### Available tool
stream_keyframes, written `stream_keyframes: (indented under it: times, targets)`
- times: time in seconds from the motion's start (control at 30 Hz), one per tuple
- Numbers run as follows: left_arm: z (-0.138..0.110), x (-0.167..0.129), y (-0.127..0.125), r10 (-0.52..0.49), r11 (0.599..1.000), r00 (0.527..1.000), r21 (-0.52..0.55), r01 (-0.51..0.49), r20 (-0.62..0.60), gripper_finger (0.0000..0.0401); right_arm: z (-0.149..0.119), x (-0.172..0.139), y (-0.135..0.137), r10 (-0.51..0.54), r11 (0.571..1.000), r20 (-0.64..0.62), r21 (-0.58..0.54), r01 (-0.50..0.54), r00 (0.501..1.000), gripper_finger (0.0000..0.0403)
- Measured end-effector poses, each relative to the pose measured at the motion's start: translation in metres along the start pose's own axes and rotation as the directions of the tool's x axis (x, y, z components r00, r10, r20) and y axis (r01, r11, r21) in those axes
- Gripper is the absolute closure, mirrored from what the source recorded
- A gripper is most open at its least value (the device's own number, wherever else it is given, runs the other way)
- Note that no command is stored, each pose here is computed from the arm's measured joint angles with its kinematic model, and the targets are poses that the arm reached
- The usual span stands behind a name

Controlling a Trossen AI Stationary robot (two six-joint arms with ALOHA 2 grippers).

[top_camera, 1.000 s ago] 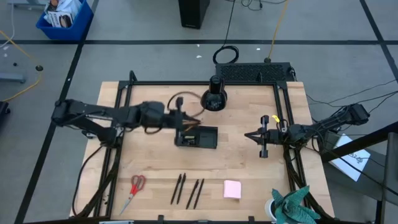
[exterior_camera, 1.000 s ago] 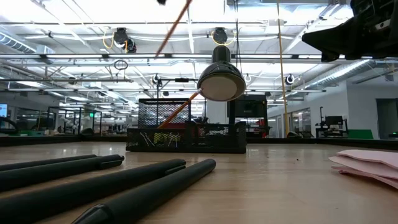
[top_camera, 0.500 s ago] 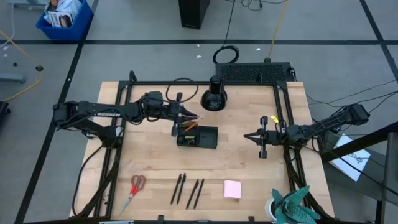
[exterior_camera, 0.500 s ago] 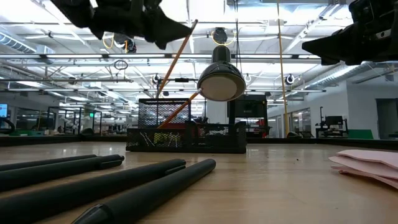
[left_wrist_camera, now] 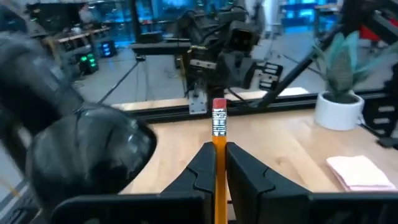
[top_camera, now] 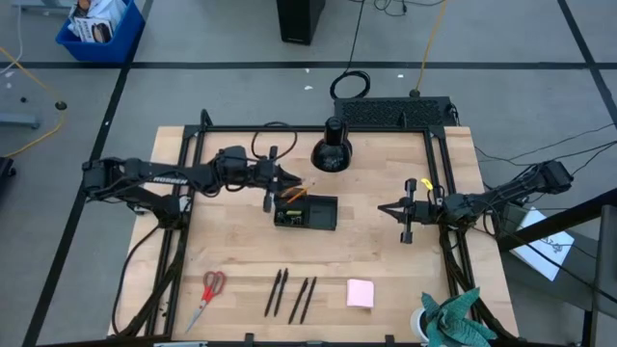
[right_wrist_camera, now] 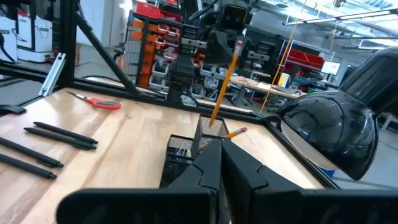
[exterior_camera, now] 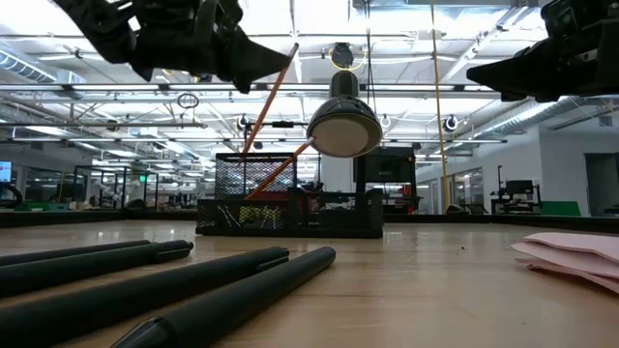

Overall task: Pick and place office supplies into organizer
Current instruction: Put the pencil into the desk organizer

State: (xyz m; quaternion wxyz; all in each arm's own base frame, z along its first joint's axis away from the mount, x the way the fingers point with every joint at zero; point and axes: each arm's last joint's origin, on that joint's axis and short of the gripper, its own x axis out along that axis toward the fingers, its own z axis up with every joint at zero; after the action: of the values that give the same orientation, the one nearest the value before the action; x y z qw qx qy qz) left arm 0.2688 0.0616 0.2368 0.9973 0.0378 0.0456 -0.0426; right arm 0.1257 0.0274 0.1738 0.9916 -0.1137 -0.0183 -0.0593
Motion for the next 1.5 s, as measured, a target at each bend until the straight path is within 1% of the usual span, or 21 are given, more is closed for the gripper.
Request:
stream_keyframes:
  times: [0.17, 0.23, 0.3, 0.33, 0.4, 0.53, 0.7, 0.83, 1.03, 1.37, 1.5]
  targets:
    - [-0.014, -0.004, 0.002, 0.142, 0.985, 0.989, -0.089, -0.146, -0.052, 0.0375, 0.0, 0.0, 0.0, 0.0, 1.0, 0.003, 0.001, 0.0, 1.0, 0.0399]
    - [-0.021, -0.001, 0.003, 0.173, 0.977, 0.982, -0.114, -0.182, -0.082, 0.0375, 0.001, 0.0, 0.0, -0.001, 1.0, 0.007, 0.003, 0.001, 1.0, 0.0399]
    - [-0.027, 0.0, 0.003, 0.182, 0.97, 0.977, -0.139, -0.197, -0.113, 0.0375, 0.002, 0.0, 0.0, -0.004, 1.0, 0.016, 0.007, 0.004, 1.0, 0.0399]
    - [-0.027, 0.002, 0.004, 0.191, 0.968, 0.976, -0.144, -0.205, -0.103, 0.0375, 0.002, 0.0, -0.001, -0.005, 1.0, 0.02, 0.009, 0.005, 1.0, 0.0399]
    - [-0.029, 0.007, 0.006, 0.197, 0.966, 0.977, -0.152, -0.208, -0.087, 0.0375, 0.003, 0.0, -0.001, -0.007, 1.0, 0.027, 0.011, 0.006, 1.0, 0.0399]
    - [-0.042, 0.014, 0.007, 0.195, 0.961, 0.975, -0.176, -0.212, -0.107, 0.0375, 0.004, 0.0, -0.001, -0.009, 1.0, 0.036, 0.013, 0.008, 0.999, 0.0399]
    - [-0.056, 0.02, 0.005, 0.185, 0.954, 0.969, -0.208, -0.217, -0.164, 0.0375, 0.004, 0.0, -0.001, -0.009, 1.0, 0.036, 0.014, 0.008, 0.999, 0.0399]
    - [-0.066, 0.026, 0.0, 0.164, 0.956, 0.966, -0.21, -0.206, -0.198, 0.0375, 0.004, 0.0, -0.001, -0.008, 1.0, 0.036, 0.015, 0.008, 0.999, 0.0399]
    - [-0.077, 0.031, -0.003, 0.181, 0.952, 0.955, -0.201, -0.23, -0.237, 0.0375, 0.004, 0.0, -0.001, -0.008, 1.0, 0.036, 0.016, 0.007, 0.999, 0.0399]
    - [-0.077, 0.031, -0.004, 0.177, 0.952, 0.955, -0.205, -0.227, -0.236, 0.0375, 0.004, 0.0, -0.001, -0.008, 1.0, 0.036, 0.016, 0.007, 0.999, 0.0399]
    - [-0.074, 0.032, -0.005, 0.156, 0.958, 0.966, -0.208, -0.199, -0.208, 0.0374, 0.004, 0.0, -0.001, -0.008, 1.0, 0.036, 0.016, 0.007, 0.999, 0.0399]
